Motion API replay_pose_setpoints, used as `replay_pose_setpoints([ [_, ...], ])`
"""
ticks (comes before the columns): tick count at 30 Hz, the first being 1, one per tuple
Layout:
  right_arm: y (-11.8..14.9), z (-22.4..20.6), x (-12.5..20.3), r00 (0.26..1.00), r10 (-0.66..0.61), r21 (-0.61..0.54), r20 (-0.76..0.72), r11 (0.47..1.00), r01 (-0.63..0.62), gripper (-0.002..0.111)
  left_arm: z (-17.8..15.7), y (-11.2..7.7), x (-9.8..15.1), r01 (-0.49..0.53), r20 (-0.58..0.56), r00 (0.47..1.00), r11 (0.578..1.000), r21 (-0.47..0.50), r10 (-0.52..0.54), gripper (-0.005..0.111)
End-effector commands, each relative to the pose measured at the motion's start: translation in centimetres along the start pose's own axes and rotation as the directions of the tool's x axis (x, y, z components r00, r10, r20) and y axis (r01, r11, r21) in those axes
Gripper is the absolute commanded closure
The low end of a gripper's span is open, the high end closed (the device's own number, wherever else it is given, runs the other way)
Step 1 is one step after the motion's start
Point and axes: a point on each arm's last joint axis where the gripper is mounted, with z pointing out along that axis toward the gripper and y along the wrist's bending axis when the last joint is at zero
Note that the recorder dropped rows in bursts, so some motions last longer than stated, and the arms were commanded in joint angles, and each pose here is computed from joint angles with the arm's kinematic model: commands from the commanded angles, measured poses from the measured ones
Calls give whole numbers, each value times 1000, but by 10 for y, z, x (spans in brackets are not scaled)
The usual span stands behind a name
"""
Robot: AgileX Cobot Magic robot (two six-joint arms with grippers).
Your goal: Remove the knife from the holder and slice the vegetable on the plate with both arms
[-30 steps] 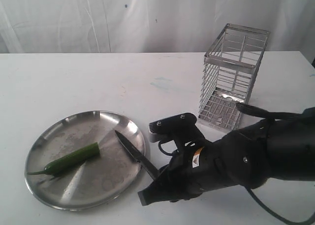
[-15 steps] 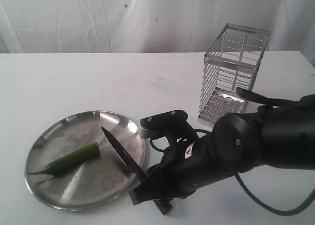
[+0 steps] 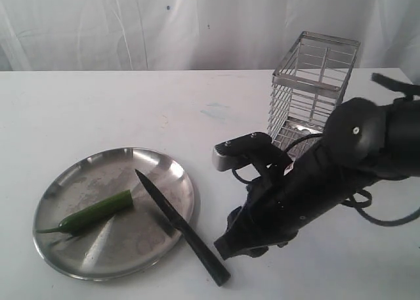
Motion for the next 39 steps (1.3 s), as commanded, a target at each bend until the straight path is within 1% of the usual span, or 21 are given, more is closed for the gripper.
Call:
replay_pose_setpoints([
  [1, -3, -16, -3, 998, -16, -241, 64, 970, 31, 68, 0, 0, 1, 7, 0, 1000, 1000, 4, -7, 107],
  [3, -17, -19, -3, 997, -8, -236, 82, 971, 27, 68, 0, 0, 1, 7, 0, 1000, 1000, 4, -7, 107],
  [4, -22, -16, -3, 997, -2, -273, 81, 962, 25, 68, 0, 0, 1, 7, 0, 1000, 1000, 4, -7, 107],
  [7, -23, -7, -6, 997, 4, -354, 75, 935, 23, 68, 0, 0, 1, 7, 0, 1000, 1000, 4, -7, 107],
  [11, -30, 9, -13, 999, 0, -391, 42, 920, 16, 68, 0, 0, 1, 7, 0, 1000, 1000, 4, -7, 107],
  [17, -43, 31, -22, 1000, -4, -390, 18, 921, 10, 67, 0, 0, 1, 7, 0, 1000, 1000, 4, -7, 107],
  [22, -51, 43, -26, 1000, -11, -370, 17, 929, 16, 55, 0, 0, 1, 7, 0, 1000, 1000, 4, -7, 107],
  [29, -58, 53, -29, 1000, -20, -361, 10, 932, 22, 55, 0, 0, 1, 7, 0, 1000, 1000, 4, -7, 107],
  [32, -59, 55, -30, 998, -49, -356, 26, 933, 55, 55, 0, 0, 1, 7, 0, 1000, 1000, 4, -7, 107],
  [39, -60, 64, -30, 998, -53, -388, 16, 920, 55, 55, 0, 0, 1, 7, 0, 1000, 1000, 4, -7, 107],
])
